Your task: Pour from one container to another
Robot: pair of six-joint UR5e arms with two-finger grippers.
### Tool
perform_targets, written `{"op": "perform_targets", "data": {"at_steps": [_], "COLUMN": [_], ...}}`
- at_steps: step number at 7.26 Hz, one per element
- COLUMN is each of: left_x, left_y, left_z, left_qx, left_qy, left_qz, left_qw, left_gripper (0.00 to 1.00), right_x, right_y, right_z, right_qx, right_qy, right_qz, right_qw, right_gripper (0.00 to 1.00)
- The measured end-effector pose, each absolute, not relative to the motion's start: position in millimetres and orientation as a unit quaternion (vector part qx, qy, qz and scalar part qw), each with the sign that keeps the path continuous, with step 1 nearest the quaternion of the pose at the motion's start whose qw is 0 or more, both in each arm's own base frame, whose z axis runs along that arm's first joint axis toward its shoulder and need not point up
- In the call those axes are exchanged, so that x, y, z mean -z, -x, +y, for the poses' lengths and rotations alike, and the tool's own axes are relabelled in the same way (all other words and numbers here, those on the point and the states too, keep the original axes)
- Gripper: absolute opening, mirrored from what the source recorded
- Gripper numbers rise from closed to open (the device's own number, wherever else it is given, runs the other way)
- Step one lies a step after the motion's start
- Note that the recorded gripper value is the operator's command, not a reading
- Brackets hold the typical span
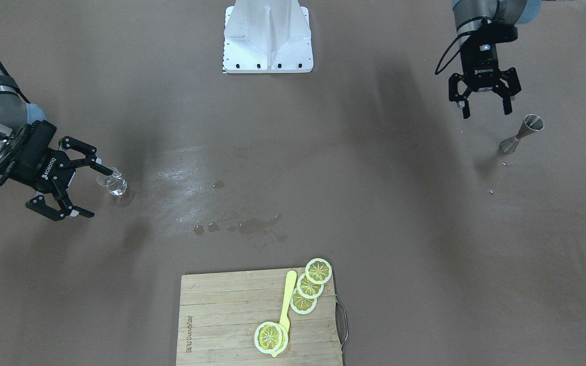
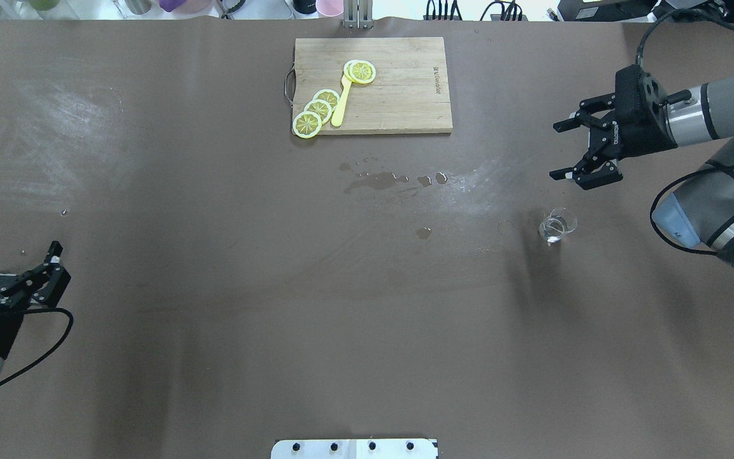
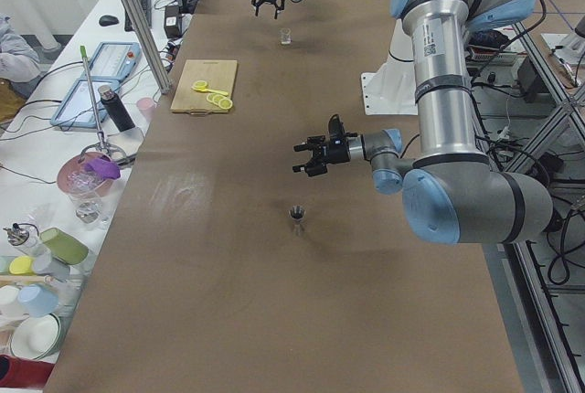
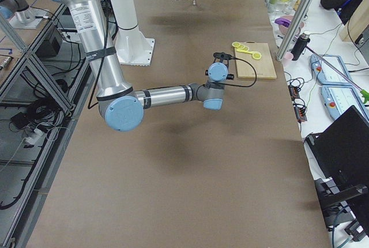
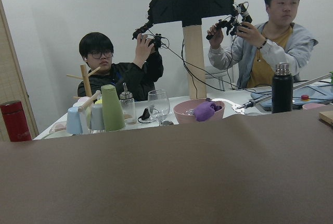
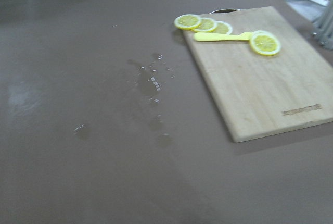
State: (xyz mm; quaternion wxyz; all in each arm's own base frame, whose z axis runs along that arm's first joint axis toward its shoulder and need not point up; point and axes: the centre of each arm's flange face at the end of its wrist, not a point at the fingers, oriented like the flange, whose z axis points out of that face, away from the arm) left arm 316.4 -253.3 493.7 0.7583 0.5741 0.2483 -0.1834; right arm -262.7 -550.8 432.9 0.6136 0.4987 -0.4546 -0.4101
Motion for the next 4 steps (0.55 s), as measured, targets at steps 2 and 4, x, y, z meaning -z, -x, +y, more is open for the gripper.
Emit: {"op": "perform_targets", "data": {"at_steps": [2, 4], "left_x": [-462, -452], "left_y": [-335, -324], "left_z": [-269, -309], "left_qx": [0.162, 0.107], "left_qy": [-0.558, -0.524], "left_qz": [0.256, 0.252], "left_qw": [0.773, 0.807], "left_gripper": [0.98, 0.98], "right_x": [-416, -406], "right_y": [235, 196], "right_z": [-583, -611], "right_qx": [0.322, 0.256], "right_qy": [-0.496, -0.453], "right_qz": [-0.442, -0.406], "right_qw": [0.675, 0.751], "right_gripper": [1.0, 1.0]}}
